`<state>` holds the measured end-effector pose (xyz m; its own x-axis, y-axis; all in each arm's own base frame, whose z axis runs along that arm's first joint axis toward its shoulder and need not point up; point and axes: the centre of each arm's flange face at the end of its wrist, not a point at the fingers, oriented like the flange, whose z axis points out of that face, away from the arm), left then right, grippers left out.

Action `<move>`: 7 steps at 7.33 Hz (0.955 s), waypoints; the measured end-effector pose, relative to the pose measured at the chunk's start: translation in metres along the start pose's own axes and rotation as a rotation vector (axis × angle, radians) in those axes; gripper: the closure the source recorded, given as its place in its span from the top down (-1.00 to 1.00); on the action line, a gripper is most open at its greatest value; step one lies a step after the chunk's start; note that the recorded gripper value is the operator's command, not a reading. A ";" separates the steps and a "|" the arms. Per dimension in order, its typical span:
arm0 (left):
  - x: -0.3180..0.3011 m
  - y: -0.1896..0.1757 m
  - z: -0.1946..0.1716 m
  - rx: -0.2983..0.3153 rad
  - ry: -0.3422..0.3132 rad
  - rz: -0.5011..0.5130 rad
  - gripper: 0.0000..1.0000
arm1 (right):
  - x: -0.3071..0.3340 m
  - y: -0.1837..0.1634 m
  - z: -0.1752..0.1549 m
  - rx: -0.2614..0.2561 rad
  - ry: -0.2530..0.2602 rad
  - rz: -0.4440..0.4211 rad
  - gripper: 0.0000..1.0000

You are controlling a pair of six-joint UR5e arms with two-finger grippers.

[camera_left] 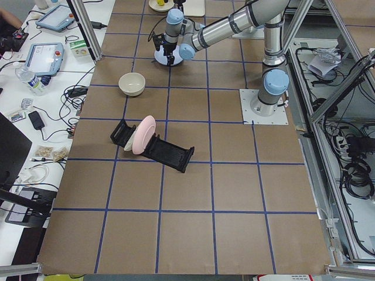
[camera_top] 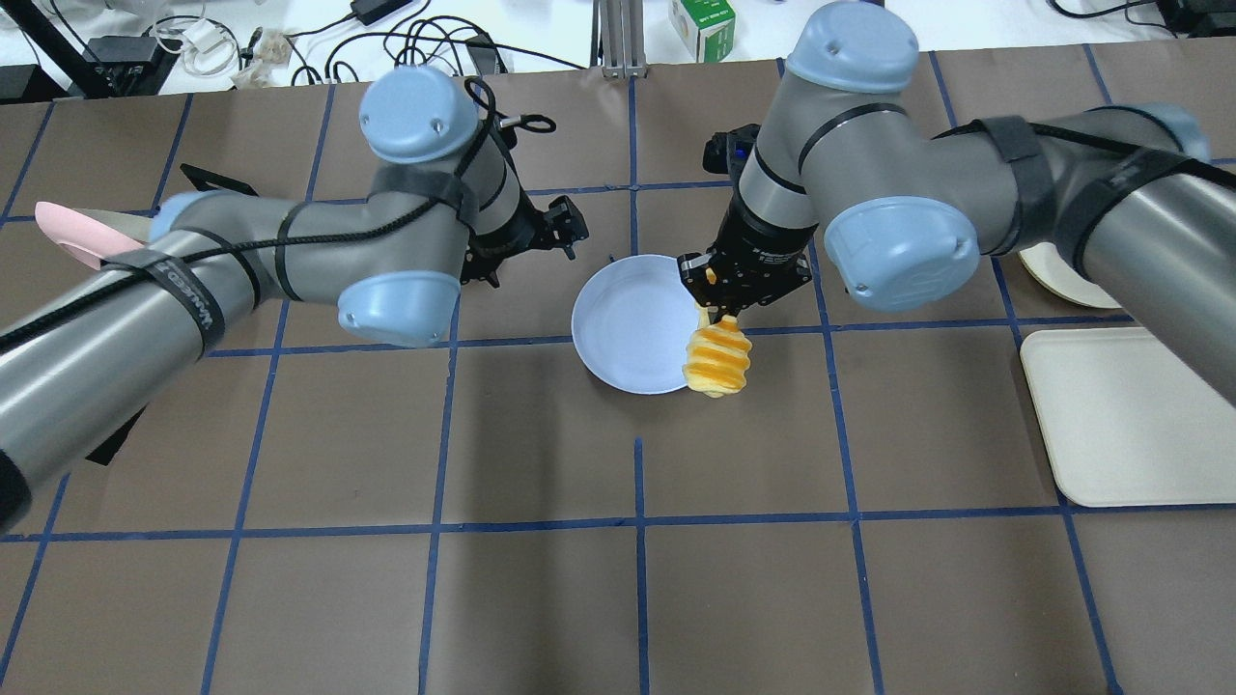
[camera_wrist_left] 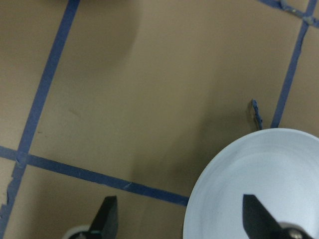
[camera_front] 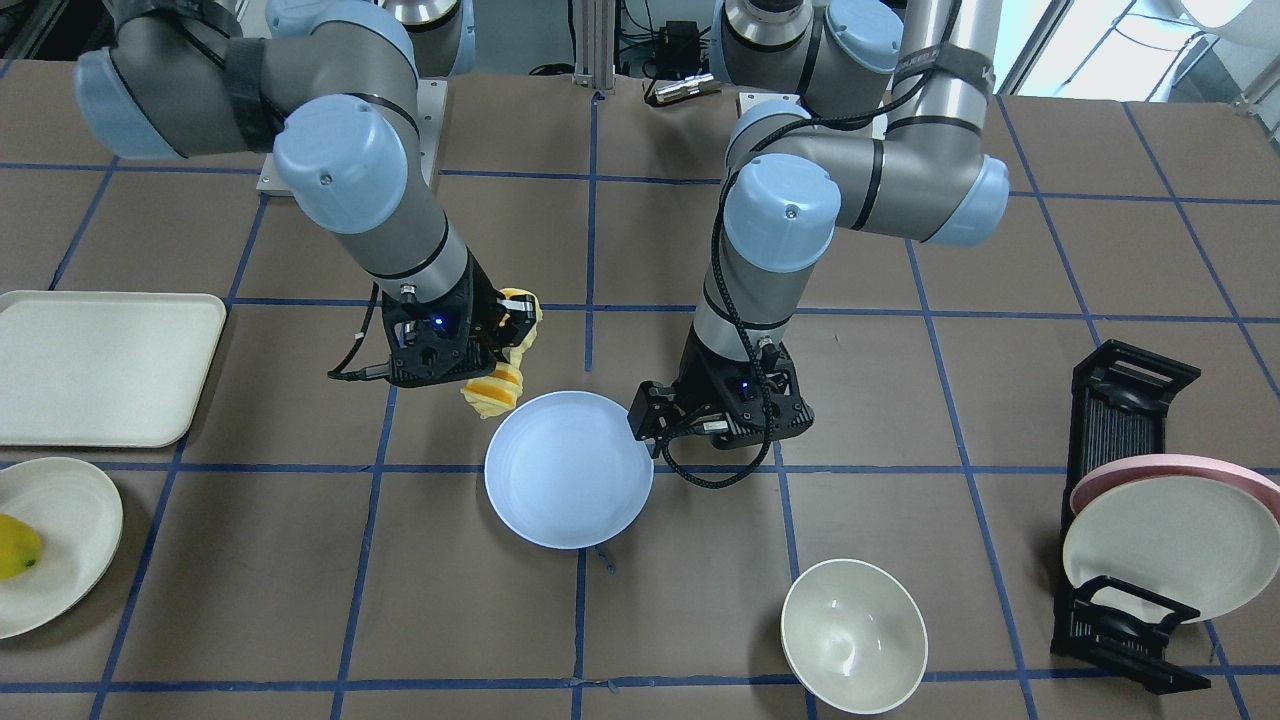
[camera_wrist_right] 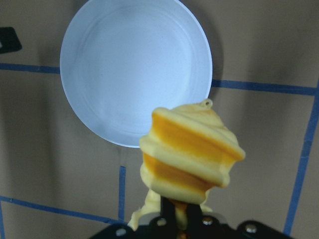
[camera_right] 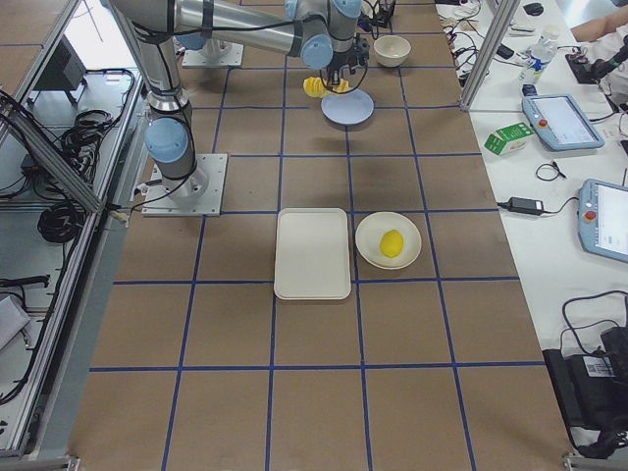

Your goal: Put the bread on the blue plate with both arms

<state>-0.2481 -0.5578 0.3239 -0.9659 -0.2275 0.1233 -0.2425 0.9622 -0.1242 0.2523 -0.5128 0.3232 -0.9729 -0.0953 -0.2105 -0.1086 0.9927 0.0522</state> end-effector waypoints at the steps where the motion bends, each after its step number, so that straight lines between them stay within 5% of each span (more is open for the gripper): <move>1: 0.005 -0.007 -0.048 -0.044 -0.030 0.088 1.00 | -0.007 -0.012 0.011 0.032 -0.010 -0.009 -1.00; 3: 0.000 0.009 -0.129 -0.102 -0.071 0.230 1.00 | -0.018 -0.028 0.032 0.097 -0.033 0.020 -1.00; 6: -0.025 0.033 -0.185 -0.107 -0.110 0.238 1.00 | -0.040 -0.036 0.078 0.111 -0.039 -0.004 0.86; 7: -0.031 0.035 -0.192 -0.097 -0.115 0.232 1.00 | -0.041 -0.037 0.087 0.101 -0.036 -0.019 1.00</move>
<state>-0.2091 -0.4882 0.5046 -0.9999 -0.0096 -0.0102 -0.0092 0.9991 -0.0402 0.3143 -0.5386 0.2446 -0.9629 -0.1129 -0.2451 -0.1036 0.9933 -0.0503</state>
